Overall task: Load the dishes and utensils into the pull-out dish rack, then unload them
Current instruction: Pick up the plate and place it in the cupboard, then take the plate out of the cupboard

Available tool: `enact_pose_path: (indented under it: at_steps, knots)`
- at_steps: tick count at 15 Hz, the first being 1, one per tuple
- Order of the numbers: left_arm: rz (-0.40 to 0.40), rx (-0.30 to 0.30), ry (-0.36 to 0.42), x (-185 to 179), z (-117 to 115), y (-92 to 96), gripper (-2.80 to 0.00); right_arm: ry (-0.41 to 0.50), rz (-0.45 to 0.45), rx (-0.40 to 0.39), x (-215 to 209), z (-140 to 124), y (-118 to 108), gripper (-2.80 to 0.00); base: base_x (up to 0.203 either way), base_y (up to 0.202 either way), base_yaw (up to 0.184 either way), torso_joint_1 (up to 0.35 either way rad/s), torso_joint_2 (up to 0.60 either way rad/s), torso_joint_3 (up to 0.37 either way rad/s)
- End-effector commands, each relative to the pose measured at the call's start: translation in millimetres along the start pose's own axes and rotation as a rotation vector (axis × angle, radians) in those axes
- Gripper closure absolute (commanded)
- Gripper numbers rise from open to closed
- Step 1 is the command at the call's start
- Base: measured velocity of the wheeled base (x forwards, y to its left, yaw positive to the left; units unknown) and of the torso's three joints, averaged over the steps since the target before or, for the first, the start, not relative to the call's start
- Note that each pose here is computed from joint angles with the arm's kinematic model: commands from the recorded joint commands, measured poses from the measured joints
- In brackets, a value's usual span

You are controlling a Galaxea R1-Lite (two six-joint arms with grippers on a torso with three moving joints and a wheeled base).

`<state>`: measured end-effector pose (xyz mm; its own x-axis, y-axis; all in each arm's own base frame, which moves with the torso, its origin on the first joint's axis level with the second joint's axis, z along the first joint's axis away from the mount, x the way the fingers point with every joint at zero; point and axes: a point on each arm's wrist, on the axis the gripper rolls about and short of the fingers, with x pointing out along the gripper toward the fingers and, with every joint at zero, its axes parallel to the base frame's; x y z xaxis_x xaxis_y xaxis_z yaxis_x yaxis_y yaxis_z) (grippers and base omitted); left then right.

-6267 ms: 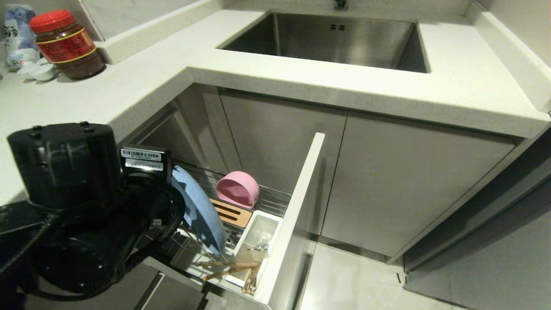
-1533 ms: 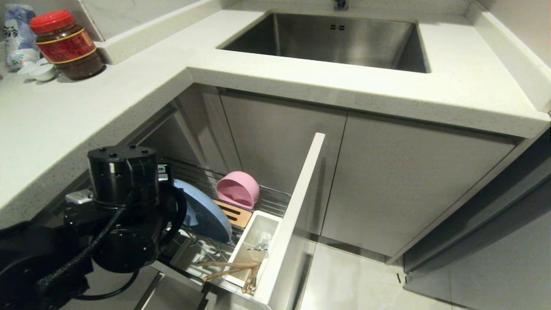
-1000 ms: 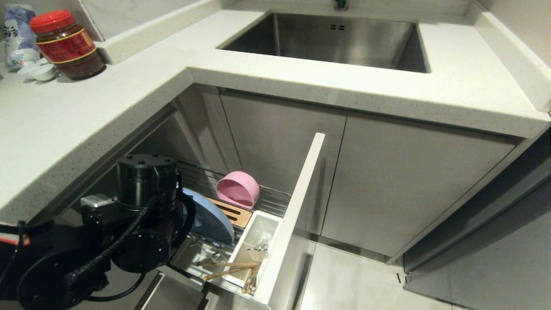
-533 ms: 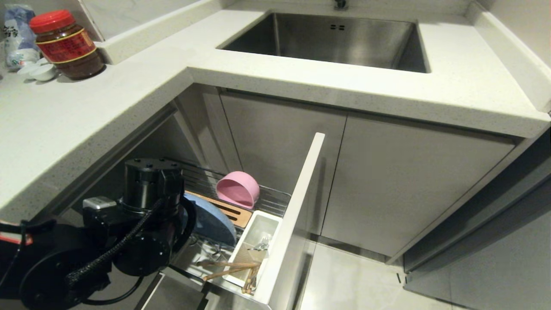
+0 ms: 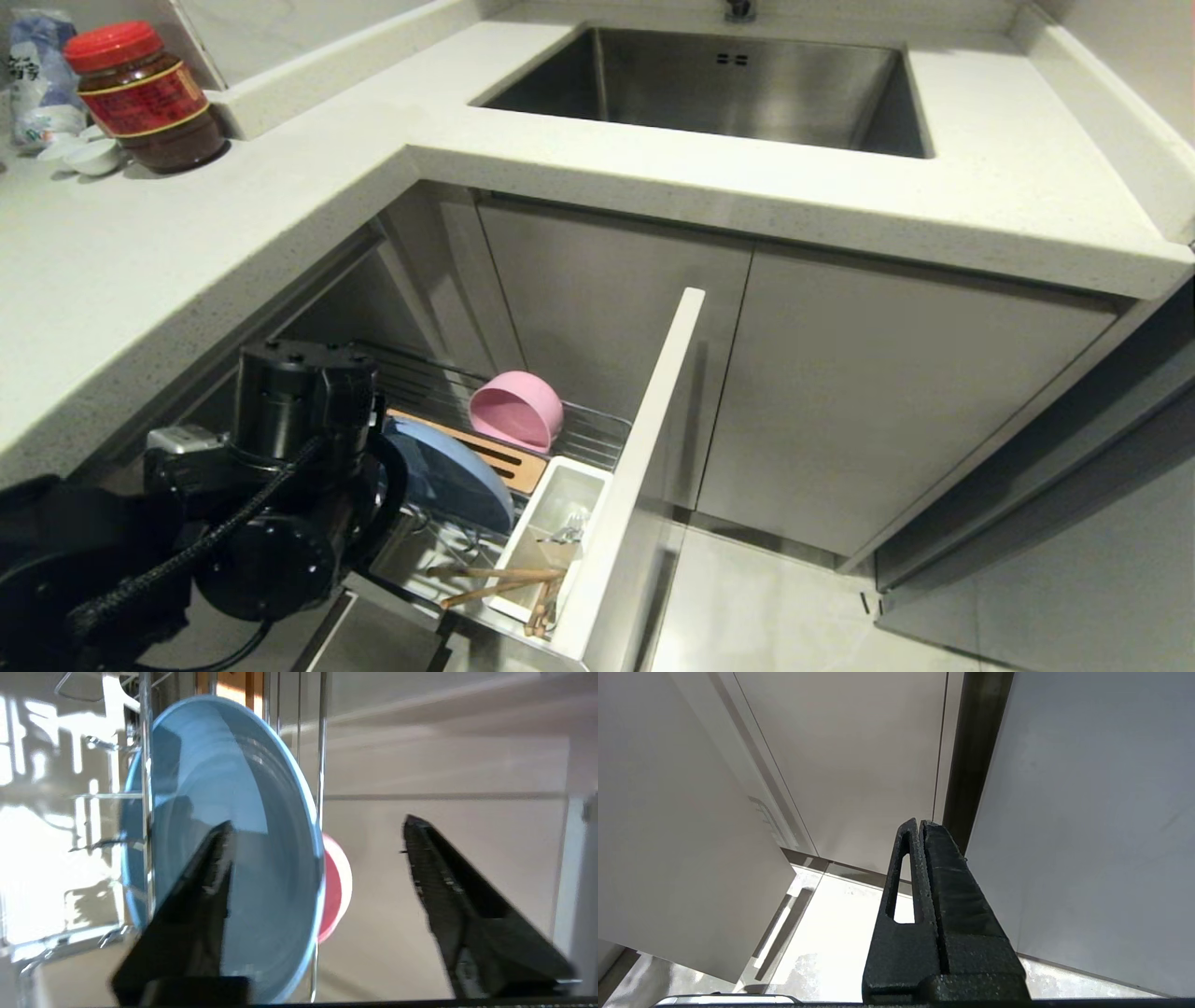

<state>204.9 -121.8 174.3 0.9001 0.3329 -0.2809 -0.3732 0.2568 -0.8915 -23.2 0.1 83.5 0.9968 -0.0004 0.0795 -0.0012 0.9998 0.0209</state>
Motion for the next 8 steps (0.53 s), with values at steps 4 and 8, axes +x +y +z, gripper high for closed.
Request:
enact_pose_path:
  at_steps: [4, 8]
  knots:
    - [-0.058, -0.02, 0.072, -47.4, 33.6, -15.5, 0.0, 0.026, 0.0, 0.0, 1.5, -7.4, -0.2, 0.0, 0.0, 0.0, 0.0, 0.0, 0.0, 0.0]
    - [-0.151, 0.025, 0.092, -81.4, 72.5, -38.7, 0.0, 0.026, 0.0, 0.0, 1.5, -7.4, -0.2, 0.0, 0.0, 0.0, 0.0, 0.0, 0.0, 0.0]
